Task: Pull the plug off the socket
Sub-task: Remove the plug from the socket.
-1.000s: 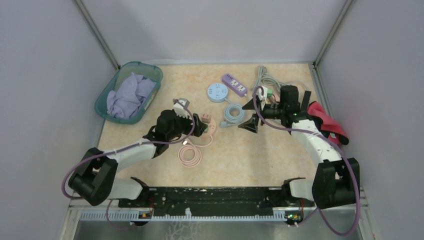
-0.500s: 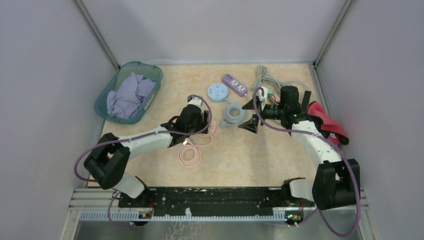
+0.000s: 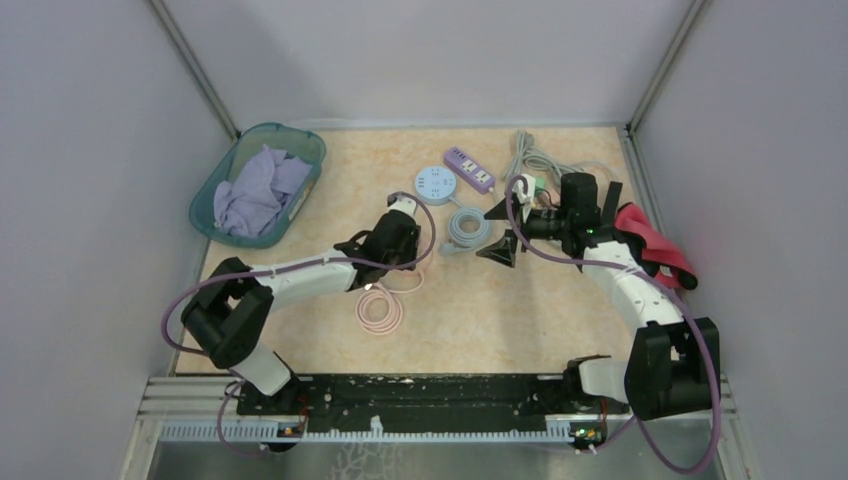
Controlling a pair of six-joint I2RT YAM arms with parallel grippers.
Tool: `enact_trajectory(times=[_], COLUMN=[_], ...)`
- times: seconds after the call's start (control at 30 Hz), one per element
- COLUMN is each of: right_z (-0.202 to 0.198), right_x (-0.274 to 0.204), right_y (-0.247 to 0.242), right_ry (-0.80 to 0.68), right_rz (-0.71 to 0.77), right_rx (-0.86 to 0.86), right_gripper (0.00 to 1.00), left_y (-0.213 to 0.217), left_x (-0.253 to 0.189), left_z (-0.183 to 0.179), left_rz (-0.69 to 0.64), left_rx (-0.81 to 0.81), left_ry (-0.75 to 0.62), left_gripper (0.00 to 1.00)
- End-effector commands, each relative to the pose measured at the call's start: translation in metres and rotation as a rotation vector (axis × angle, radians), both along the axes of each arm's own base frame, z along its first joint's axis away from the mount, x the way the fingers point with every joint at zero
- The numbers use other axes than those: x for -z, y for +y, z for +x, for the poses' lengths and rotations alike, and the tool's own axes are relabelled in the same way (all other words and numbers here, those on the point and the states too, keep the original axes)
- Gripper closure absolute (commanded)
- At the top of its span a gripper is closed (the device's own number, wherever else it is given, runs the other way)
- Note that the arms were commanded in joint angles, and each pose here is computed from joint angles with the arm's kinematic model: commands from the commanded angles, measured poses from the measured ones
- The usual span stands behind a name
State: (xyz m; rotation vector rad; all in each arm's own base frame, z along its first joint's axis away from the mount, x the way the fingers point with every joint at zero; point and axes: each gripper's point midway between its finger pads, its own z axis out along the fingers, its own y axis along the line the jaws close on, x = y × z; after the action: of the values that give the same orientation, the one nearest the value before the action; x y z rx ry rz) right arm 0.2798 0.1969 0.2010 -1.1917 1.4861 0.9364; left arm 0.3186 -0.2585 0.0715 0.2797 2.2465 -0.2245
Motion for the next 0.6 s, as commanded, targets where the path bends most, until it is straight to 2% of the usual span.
enact_trajectory(times=[0.0,0.1,0.2,0.33,0.57], right_z=[-0.004,-0.007,-0.01,-0.015,-0.035], right_x=[-0.017,-0.017,-0.017,-0.015,-0.005], right_y=[0.004,0.004,0.004,0.005,0.006], right_ry=[-0.083,-0.086,-0.094,-0.108,-0.18], right_rz=[0.019,0.021,0.021,0.024,0.016], right_rx=[-0.039,-0.055,-0.074,-0.101,-0.21], right_gripper=[0.07,0.07,0.07,0.07,0.08], left_y=[-0.012,-0.023,-0.026,-0.027,-0.054], left_x=[-0.01,-0.015,-0.02,-0.021,-0.023], left_z=[-0.003,-0.016,-0.028,-0.044,-0.09], left_rz=[0.025,0.041,0.055,0.082,-0.022], left_rx=[0.128,0.326,0.47,0.625,0.993], left_ry=[-0.021,-0.057,-0.103,-0.145,-0.19], left_gripper=[0.81,0.89,0.93,0.95,0.94])
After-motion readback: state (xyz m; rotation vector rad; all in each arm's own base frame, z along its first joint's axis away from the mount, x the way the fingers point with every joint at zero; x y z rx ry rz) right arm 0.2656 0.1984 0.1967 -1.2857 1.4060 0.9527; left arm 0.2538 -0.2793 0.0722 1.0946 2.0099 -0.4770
